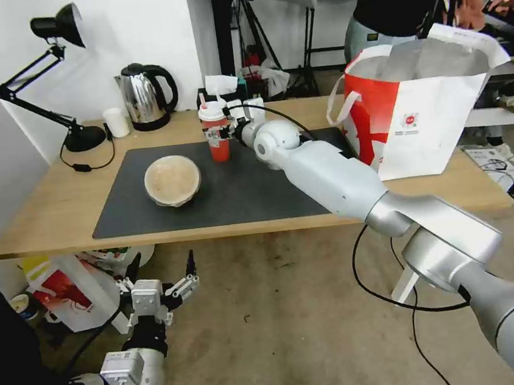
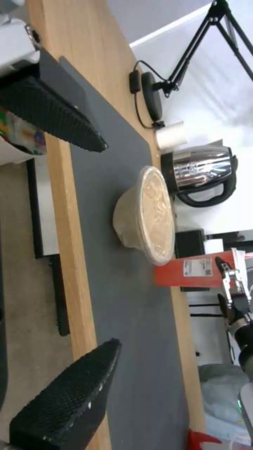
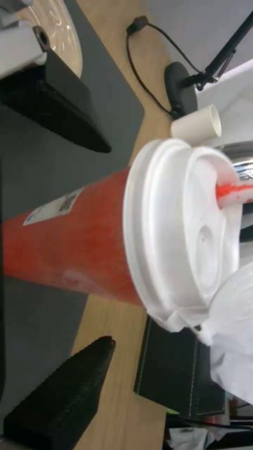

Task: Pick up the trash from the table and place it into the takeout bag.

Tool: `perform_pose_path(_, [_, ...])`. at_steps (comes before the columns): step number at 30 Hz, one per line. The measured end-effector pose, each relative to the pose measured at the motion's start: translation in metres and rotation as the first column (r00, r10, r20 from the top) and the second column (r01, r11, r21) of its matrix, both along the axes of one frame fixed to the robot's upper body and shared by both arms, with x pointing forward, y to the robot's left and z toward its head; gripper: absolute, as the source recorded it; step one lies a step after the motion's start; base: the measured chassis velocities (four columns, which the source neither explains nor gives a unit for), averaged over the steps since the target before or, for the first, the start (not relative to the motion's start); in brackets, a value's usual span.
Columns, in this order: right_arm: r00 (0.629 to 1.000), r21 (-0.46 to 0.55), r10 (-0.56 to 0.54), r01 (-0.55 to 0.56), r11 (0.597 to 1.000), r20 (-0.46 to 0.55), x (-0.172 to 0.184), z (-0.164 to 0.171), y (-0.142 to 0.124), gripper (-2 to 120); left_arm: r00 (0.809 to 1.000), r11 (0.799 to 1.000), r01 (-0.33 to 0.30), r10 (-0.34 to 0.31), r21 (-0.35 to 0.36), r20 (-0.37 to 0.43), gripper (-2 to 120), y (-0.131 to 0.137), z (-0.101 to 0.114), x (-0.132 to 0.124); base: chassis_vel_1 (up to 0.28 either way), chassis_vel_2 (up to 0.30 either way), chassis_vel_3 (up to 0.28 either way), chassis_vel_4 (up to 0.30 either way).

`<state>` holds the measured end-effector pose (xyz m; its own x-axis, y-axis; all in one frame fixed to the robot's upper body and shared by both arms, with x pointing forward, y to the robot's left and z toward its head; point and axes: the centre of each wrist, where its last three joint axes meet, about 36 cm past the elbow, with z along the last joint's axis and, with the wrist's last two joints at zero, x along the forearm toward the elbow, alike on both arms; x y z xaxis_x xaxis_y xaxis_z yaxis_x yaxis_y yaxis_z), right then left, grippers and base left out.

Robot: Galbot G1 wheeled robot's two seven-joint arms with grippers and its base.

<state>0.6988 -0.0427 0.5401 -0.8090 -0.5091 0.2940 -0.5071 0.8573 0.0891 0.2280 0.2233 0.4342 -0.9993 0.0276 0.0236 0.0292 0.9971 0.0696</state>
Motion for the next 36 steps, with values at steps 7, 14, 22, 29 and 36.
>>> perform_pose_path(7, [1.0, 0.017, 0.008, -0.008, 1.0, -0.005, 0.004, 0.0, 0.004, 100, 1.0, 1.0, 0.0, 0.0, 0.0, 0.0, 100, 0.0, 0.0, 0.0, 0.0, 0.0, 0.0, 0.0])
perform_pose_path(14, [1.0, 0.014, 0.009, -0.009, 1.0, -0.006, 0.009, -0.005, 0.008, 100, 1.0, 1.0, 0.0, 0.0, 0.0, 0.0, 100, 0.0, 0.0, 0.0, 0.0, 0.0, 0.0, 0.0])
perform_pose_path(22, [1.0, 0.013, 0.002, -0.002, 1.0, -0.012, 0.014, -0.011, 0.006, 100, 1.0, 1.0, 0.0, 0.0, 0.0, 0.0, 100, 0.0, 0.0, 0.0, 0.0, 0.0, 0.0, 0.0])
perform_pose_path(29, [1.0, 0.018, 0.001, 0.0, 1.0, -0.024, 0.018, -0.015, 0.007, 100, 1.0, 1.0, 0.0, 0.0, 0.0, 0.0, 100, 0.0, 0.0, 0.0, 0.0, 0.0, 0.0, 0.0])
perform_pose_path(36, [1.0, 0.035, 0.019, -0.018, 0.999, -0.023, 0.02, -0.02, 0.007, 80, 1.0, 1.0, 0.0, 0.0, 0.0, 0.0, 100, 0.0, 0.0, 0.0, 0.0, 0.0, 0.0, 0.0])
